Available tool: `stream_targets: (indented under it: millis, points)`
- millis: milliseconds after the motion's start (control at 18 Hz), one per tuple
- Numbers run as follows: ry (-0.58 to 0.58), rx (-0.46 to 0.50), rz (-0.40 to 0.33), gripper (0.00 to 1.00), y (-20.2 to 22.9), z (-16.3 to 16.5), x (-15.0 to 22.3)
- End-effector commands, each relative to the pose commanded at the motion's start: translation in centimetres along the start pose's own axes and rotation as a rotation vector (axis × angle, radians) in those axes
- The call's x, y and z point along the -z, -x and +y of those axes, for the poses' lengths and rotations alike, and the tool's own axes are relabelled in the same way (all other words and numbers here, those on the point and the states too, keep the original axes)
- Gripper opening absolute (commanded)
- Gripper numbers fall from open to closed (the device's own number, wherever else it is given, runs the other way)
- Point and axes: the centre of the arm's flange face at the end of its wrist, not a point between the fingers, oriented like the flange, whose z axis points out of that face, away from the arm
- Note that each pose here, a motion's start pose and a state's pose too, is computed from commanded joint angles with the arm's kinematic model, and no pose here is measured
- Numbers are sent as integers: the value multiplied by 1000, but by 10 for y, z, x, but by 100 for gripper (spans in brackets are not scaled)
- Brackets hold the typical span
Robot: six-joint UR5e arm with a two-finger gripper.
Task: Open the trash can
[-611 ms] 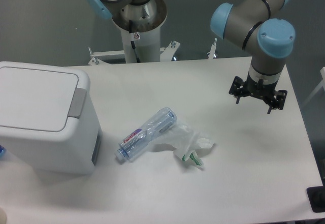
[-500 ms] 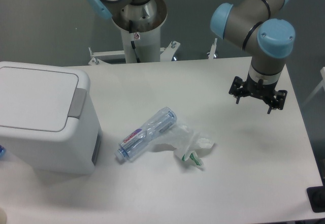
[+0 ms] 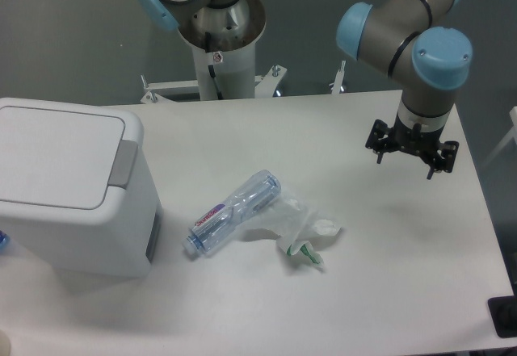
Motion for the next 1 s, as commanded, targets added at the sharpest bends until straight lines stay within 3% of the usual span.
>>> stream_targets:
  millis: [222,333,611,778,1000]
  points:
    - [65,18,148,100,-8,-3,26]
    - [95,55,203,100,-21,-23,47]
    - [33,195,195,100,-63,-75,95]
    - [-30,206,189,100,-84,-94,125]
    - [-143,281,260,100,-129,-138,156]
